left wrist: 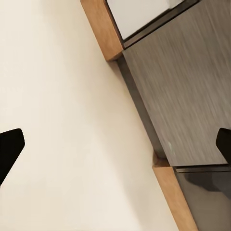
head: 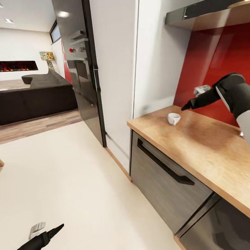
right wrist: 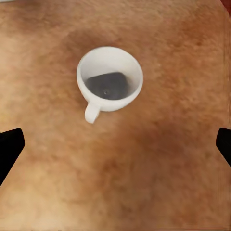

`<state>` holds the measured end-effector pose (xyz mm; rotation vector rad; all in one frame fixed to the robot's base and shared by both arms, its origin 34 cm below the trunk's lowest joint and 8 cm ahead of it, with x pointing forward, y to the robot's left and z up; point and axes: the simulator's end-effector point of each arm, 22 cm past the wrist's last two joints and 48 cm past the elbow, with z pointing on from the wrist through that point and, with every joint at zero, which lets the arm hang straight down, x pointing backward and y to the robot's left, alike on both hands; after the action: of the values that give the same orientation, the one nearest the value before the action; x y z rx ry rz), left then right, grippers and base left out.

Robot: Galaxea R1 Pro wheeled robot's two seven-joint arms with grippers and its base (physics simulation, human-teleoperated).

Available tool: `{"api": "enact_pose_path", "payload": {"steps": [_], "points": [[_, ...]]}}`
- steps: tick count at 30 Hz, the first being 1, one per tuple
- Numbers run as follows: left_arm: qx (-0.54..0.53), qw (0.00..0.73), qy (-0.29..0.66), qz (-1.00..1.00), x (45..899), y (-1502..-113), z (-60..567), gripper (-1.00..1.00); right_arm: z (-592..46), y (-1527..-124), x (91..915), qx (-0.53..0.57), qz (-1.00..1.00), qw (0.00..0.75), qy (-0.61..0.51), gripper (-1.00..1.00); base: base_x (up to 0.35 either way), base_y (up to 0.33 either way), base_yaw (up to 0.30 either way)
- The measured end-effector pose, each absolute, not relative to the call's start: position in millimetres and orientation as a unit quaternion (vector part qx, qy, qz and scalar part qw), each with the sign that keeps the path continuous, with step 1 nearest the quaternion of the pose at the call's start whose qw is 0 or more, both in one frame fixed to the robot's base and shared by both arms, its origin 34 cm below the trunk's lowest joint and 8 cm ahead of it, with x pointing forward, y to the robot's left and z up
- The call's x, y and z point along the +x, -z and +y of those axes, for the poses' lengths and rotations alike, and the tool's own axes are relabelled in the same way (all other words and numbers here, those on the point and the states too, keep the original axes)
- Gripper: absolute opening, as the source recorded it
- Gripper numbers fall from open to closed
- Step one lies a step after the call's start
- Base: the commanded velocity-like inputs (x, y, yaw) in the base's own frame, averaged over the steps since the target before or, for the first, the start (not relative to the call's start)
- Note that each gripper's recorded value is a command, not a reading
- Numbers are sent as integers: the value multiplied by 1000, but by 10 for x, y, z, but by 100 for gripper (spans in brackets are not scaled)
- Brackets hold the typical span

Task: Set up a coffee station on the kitchen countertop: keep the coffee maker on the countertop, move the bottle of coffee from the kitchen shelf to the counter next to the coffee maker, place a paper coffee filter on top of the coffee maker, put the saucer next to the coffee maker with the coffee cup on the saucer, and place the electric kettle next to the coffee maker.

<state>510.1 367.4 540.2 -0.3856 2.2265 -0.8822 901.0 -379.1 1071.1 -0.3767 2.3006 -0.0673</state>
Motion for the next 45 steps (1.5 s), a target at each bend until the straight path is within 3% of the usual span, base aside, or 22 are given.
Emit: {"api": "enact_pose_path", "payload": {"steps": [17,45], "points": [[-148,353,341,859,5116,-5426,3675,100,-3818,-10709,8907,-152,910,386,-1,100,71,7,-112],[-146,356,342,857,5133,-5457,3673,100,-3809,-10778,8881,-153,908,391,-1,100,166,130,-85]]}}
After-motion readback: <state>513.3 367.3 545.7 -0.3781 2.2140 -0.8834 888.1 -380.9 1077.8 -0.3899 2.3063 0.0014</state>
